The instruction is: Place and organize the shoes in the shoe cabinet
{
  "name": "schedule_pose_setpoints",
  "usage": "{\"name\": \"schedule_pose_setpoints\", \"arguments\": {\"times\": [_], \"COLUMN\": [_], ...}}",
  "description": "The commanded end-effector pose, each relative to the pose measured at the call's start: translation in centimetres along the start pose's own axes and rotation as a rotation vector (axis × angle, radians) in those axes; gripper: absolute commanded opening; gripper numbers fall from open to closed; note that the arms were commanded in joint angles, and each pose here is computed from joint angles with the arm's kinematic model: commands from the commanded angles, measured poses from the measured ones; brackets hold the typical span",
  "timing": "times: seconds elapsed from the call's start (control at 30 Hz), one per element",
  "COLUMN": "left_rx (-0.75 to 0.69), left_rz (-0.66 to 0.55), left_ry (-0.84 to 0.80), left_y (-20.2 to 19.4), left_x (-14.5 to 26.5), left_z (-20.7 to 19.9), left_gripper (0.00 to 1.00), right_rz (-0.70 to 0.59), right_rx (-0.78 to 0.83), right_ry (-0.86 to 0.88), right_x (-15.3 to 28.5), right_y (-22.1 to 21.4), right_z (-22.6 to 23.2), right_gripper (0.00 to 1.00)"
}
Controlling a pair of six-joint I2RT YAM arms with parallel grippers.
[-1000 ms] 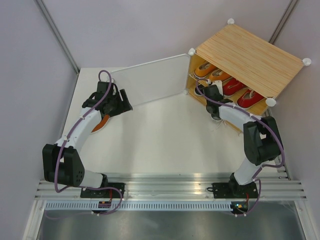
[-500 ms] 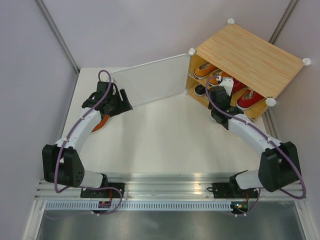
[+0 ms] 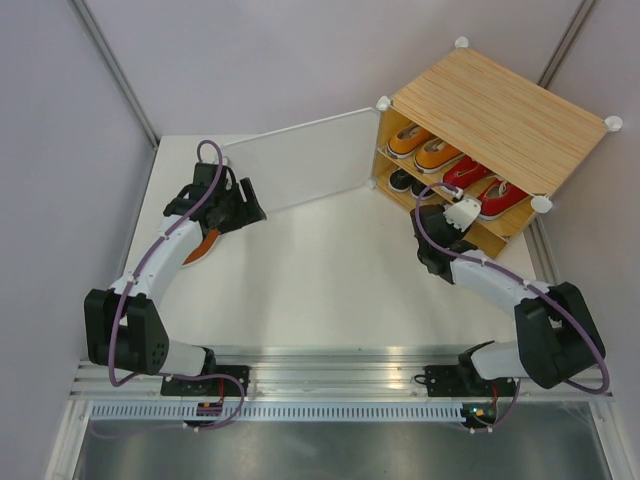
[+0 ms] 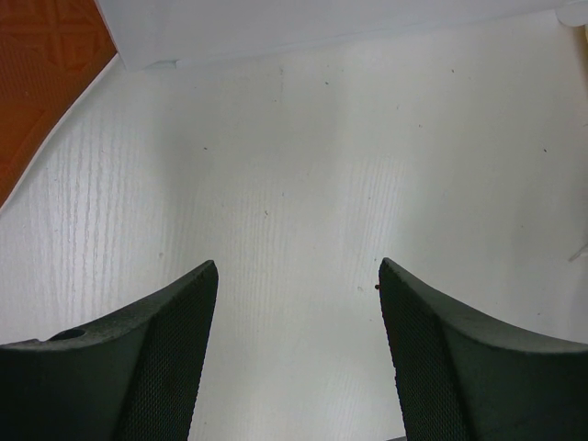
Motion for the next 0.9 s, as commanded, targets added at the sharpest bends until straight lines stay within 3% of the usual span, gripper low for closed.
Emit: {"name": "schedule_pose_setpoints", "arguments": {"times": [0.0, 0.3, 0.4, 0.43, 0.53, 0.87], "left_rx": [-0.005, -0.007, -0.008, -0.008, -0.009, -0.009], "left_rz": [-0.014, -0.021, -0.023, -0.023, -0.026, -0.023], "left_ry": [-0.032, -0.029, -0.030, -0.030, -0.032, -0.028], "left_y": [0.2, 0.2, 0.2, 0.2, 0.3, 0.2], "left_x": [0.9, 1.0, 1.0, 1.0, 1.1, 1.0], "left_z": [-0.2, -0.2, -0.2, -0.2, -0.2, -0.2], "left_gripper": [0.75, 0.75, 0.75, 0.75, 0.75, 0.75], "right_rz": [-0.072, -0.083, -0.093, -0.093, -0.112, -0.179], "right_rx": [-0.119, -0.101, -0.098, -0.095, -0.100, -0.063], "right_ry": [0.004, -0.040, -0.065, -0.077, -0.107, -0.114], "right_x": [-0.9, -2.7, -3.4, -3.8, -4.8, -7.2], "right_y": [1.2, 0.3, 0.4, 0.4, 0.8, 3.2], "right_z": [1.8, 2.6, 2.8, 2.8, 2.5, 1.5], "right_gripper": [0.55, 0.49, 0.32, 0.21, 0.01, 0.01]}}
Point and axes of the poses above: each gripper's point midway between its finger pads, its own x axis back along the fingers, its own z axis along the line the jaws close on, y = z × x, the point moved 8 cm from there along x, back along the fingers, and after that the axes turned 4 degrees about x, right-handed, at the moved point
